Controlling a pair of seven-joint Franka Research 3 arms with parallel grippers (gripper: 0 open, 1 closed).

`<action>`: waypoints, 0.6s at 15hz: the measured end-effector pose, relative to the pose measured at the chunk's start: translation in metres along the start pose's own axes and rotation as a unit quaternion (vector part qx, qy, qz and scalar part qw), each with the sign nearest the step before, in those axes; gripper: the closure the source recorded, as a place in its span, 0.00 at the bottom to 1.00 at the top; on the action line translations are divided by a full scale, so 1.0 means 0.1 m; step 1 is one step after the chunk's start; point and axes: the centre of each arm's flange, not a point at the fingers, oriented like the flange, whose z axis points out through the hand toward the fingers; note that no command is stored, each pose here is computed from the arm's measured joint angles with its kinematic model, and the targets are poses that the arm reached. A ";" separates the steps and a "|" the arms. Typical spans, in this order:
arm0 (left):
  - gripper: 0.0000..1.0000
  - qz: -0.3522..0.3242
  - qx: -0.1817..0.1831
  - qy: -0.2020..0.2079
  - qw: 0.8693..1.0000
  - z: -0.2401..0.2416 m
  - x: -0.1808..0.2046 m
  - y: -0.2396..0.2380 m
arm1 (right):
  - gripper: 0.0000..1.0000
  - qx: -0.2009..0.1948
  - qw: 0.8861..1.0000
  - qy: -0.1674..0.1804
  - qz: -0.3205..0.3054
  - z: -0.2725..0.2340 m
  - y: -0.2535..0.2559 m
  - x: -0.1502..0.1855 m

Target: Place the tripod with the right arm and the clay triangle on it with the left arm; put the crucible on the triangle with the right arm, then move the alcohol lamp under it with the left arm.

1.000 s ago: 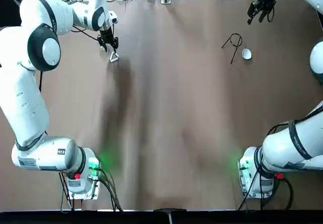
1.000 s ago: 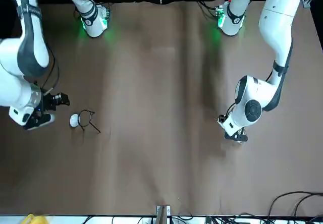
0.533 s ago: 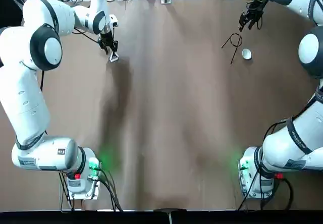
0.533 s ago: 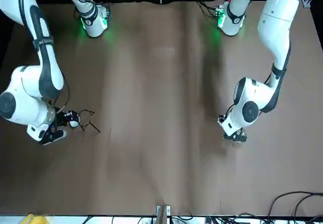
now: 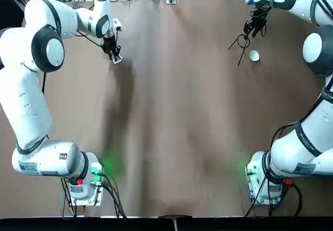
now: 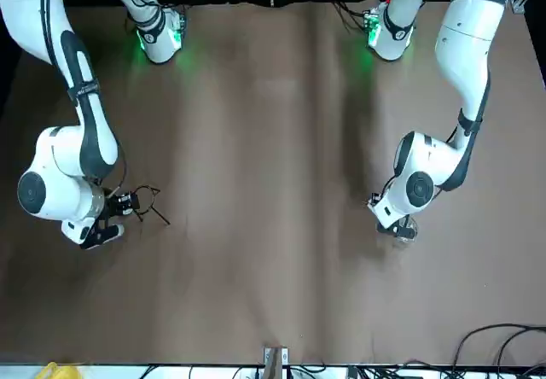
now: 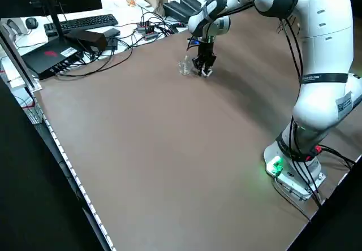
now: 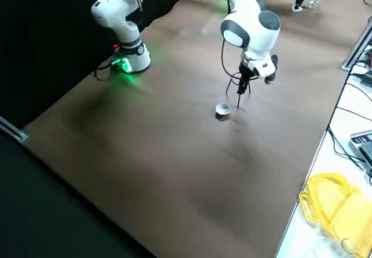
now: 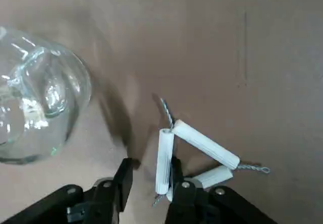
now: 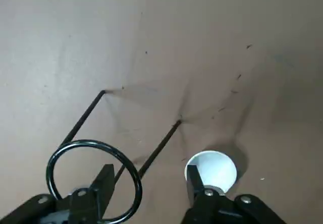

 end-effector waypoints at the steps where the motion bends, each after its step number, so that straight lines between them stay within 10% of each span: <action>1: 0.61 0.000 0.000 -0.001 1.000 0.01 0.00 0.00 | 0.35 0.001 1.000 -0.003 -0.001 0.02 -0.01 -0.01; 6: 0.88 -0.007 0.000 -0.001 1.000 0.01 -0.01 0.00 | 0.40 0.006 1.000 -0.021 -0.004 0.07 -0.06 -0.03; 9: 0.87 -0.014 0.000 -0.001 1.000 0.01 -0.01 0.00 | 0.59 0.006 1.000 -0.022 -0.002 0.08 -0.05 -0.04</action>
